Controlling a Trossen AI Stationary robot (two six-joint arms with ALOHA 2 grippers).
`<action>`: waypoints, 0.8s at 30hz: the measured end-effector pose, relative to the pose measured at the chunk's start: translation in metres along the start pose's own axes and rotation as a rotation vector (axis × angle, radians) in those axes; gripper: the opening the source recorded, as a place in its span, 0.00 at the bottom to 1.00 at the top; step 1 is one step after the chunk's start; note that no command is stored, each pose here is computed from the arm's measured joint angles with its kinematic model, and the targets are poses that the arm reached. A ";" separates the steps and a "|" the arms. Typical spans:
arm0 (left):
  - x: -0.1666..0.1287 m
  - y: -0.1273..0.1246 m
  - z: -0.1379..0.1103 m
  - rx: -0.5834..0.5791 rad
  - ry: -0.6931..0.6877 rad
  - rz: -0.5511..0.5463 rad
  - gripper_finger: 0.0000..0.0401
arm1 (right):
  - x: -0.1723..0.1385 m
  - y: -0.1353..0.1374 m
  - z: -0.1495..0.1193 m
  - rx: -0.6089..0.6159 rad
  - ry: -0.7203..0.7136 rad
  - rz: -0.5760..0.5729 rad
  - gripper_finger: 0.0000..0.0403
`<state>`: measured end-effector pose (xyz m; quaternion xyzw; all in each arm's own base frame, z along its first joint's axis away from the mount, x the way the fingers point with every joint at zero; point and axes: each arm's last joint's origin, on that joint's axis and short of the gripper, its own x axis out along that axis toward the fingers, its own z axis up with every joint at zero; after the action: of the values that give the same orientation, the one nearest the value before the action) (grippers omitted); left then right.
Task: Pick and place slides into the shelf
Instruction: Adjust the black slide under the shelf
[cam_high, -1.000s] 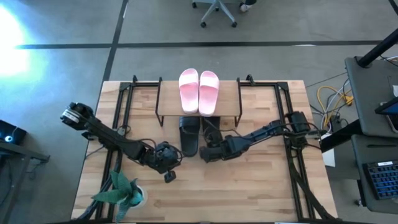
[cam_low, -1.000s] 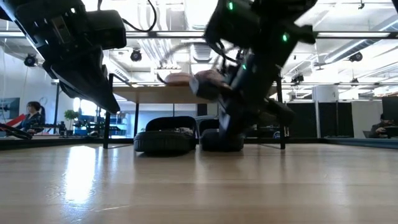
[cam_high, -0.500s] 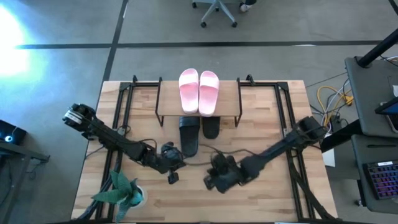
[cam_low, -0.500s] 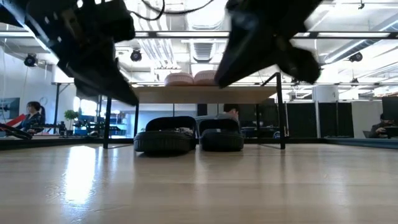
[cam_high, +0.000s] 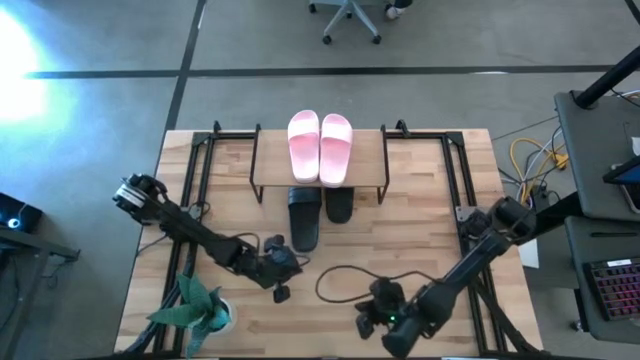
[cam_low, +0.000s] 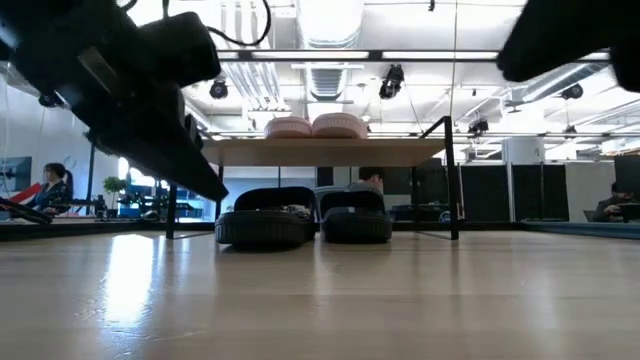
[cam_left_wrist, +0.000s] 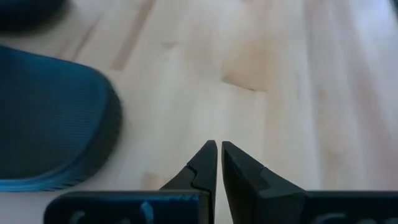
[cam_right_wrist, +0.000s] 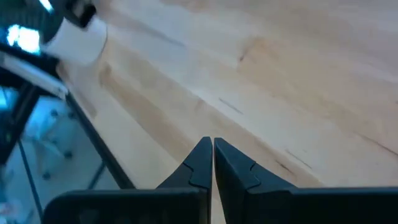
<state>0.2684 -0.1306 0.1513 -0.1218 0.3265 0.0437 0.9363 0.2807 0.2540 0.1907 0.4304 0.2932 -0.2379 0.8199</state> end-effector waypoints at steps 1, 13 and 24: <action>0.002 0.001 -0.001 -0.011 -0.007 0.025 0.02 | -0.002 -0.002 -0.003 0.020 -0.019 0.000 0.02; 0.026 0.023 -0.009 -0.005 0.016 0.186 0.02 | -0.004 -0.020 -0.013 0.118 -0.080 -0.043 0.02; 0.036 0.067 0.013 0.063 0.019 0.323 0.02 | 0.003 -0.020 -0.004 0.133 -0.099 -0.059 0.02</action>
<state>0.2933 -0.0623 0.1252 -0.0385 0.3517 0.1823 0.9174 0.2686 0.2465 0.1758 0.4630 0.2485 -0.3019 0.7955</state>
